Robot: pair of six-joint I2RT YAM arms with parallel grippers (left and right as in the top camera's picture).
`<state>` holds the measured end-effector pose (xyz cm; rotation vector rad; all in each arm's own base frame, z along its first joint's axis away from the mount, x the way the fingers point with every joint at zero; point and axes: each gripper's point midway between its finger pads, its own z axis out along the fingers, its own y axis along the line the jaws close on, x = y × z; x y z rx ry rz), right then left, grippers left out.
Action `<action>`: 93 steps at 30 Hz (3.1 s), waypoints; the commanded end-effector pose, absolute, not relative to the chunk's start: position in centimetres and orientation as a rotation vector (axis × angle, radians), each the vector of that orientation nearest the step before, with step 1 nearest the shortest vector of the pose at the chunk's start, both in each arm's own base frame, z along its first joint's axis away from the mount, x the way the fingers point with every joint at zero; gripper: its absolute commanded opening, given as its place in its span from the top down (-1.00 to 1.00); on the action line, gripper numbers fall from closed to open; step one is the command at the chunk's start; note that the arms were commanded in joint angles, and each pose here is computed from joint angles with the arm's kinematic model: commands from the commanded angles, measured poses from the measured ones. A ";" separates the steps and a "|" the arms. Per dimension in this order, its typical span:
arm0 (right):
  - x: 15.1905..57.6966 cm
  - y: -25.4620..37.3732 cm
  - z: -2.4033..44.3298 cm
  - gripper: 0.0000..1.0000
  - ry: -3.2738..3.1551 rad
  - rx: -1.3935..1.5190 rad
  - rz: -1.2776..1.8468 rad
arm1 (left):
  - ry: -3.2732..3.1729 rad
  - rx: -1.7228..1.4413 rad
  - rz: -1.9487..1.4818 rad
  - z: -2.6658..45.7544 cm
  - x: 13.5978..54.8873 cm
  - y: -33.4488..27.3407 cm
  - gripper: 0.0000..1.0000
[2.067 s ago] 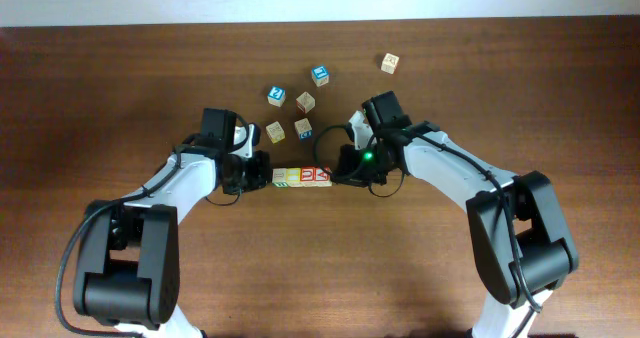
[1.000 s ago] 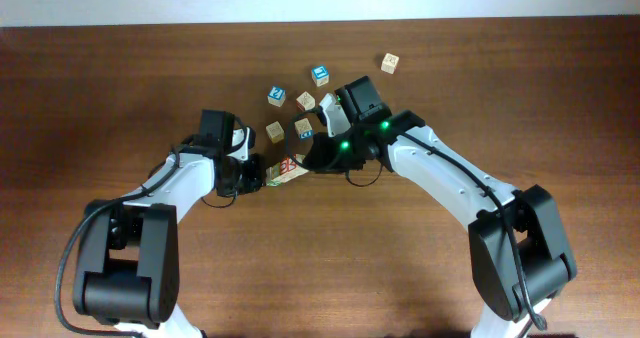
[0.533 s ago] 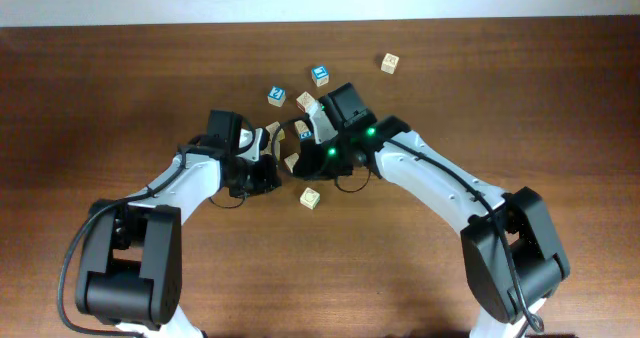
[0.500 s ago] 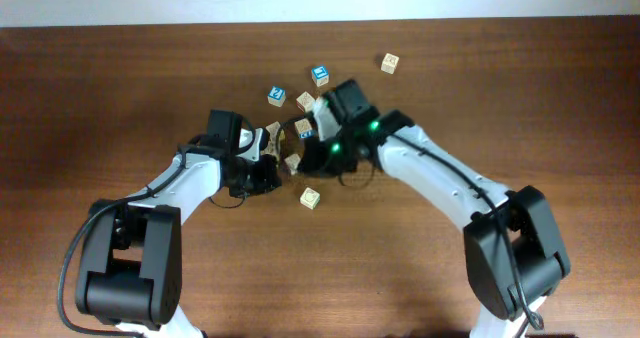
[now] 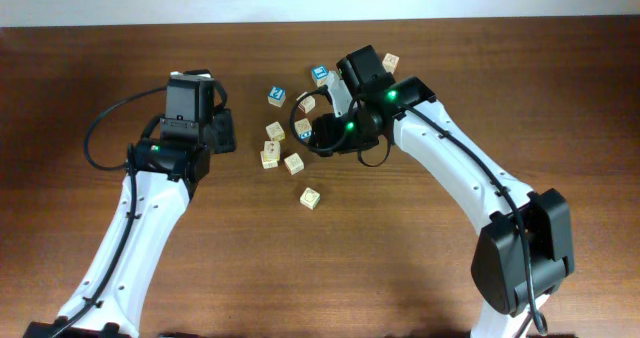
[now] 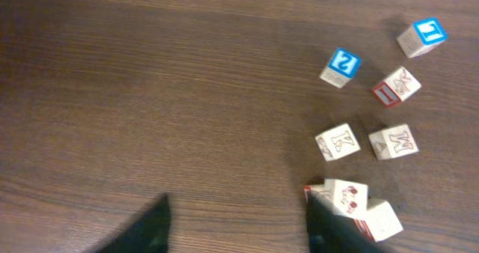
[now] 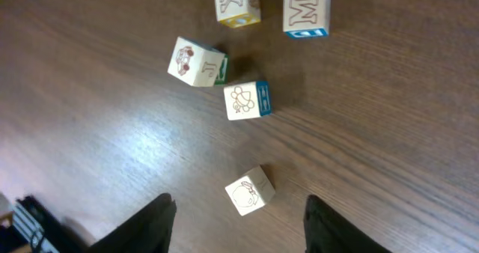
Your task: Rotate 4 blocks
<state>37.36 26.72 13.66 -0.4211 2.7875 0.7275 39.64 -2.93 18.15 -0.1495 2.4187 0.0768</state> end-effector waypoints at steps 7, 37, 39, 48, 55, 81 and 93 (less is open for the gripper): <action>40.8 32.6 10.1 -0.55 2.665 -0.405 0.658 | 2.375 -0.174 0.134 19.8 39.7 -1.9 -0.98; 36.0 32.1 6.4 -0.08 3.017 -0.448 0.804 | 2.375 -0.174 0.134 19.8 39.7 -1.9 -0.98; 35.8 32.7 5.5 0.05 3.020 -0.402 0.727 | 2.375 -0.174 0.134 19.8 39.7 -1.9 -0.98; 37.1 32.9 1.7 0.92 2.961 -0.210 0.530 | 2.375 -0.174 0.133 19.8 39.7 -1.9 -0.98; 40.8 28.0 1.2 0.88 2.916 -0.064 0.346 | 2.375 -0.174 0.133 19.8 39.7 -1.9 -0.98; 31.0 27.9 0.9 -0.03 3.259 -0.198 0.323 | 2.375 -0.174 0.133 19.8 39.7 -1.9 -0.98; 42.0 24.0 2.1 0.41 2.951 -0.027 0.378 | 2.375 -0.174 0.133 19.8 39.7 -1.9 -0.98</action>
